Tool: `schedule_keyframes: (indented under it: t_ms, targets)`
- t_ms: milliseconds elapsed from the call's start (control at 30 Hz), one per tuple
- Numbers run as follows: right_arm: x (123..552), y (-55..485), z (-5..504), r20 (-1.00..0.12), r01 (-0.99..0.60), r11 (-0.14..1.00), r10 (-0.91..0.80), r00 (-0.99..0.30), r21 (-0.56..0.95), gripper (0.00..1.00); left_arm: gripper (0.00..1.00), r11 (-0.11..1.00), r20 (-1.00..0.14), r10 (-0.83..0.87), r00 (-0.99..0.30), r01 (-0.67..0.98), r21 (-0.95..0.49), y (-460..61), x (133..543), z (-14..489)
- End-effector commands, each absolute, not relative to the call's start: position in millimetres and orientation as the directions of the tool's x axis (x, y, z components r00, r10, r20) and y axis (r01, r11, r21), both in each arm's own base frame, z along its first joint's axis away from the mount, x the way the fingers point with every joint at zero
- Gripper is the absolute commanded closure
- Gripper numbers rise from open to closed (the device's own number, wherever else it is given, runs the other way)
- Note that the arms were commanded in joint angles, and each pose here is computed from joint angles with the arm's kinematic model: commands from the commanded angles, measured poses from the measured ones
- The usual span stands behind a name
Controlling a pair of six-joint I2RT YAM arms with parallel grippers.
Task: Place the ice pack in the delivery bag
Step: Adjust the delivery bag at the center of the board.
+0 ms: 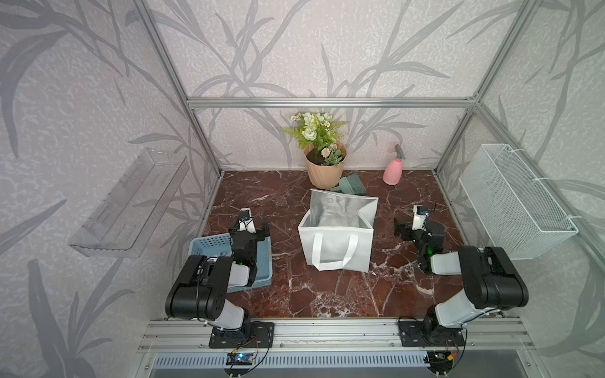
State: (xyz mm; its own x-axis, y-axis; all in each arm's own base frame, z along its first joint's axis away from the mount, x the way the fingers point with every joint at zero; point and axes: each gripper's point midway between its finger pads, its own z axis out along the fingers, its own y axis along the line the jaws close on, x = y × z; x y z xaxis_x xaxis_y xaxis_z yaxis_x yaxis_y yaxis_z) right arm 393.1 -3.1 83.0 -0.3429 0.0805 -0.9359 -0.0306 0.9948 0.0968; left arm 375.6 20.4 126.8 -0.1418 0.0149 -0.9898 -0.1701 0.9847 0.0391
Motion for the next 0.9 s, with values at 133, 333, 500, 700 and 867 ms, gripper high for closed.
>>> schedule_keyframes:
  t_ms: [133,333,500,700,867]
  targets:
    - [398,-3,93,-0.946,-0.041,0.994,0.079,-0.313,0.097,0.01,0.00,0.986,-0.991,0.021,-0.130,-0.163,0.042,20,376,129]
    - [398,-3,93,-0.946,-0.041,0.994,0.080,-0.314,0.097,0.01,0.00,0.986,-0.991,0.020,-0.131,-0.162,0.041,20,376,128]
    - [398,-3,93,-0.946,-0.041,0.994,0.079,-0.315,0.097,0.01,0.00,0.987,-0.991,0.019,-0.131,-0.158,0.040,19,376,128]
    - [394,-14,95,-0.953,0.031,0.995,0.103,-0.286,0.099,0.01,0.00,0.986,-0.993,0.022,-0.115,-0.159,0.040,19,378,136]
    - [370,-23,124,-0.980,0.088,0.992,0.106,-0.167,0.092,0.01,0.00,0.958,-0.971,-0.061,-0.233,-0.287,0.008,39,395,160]
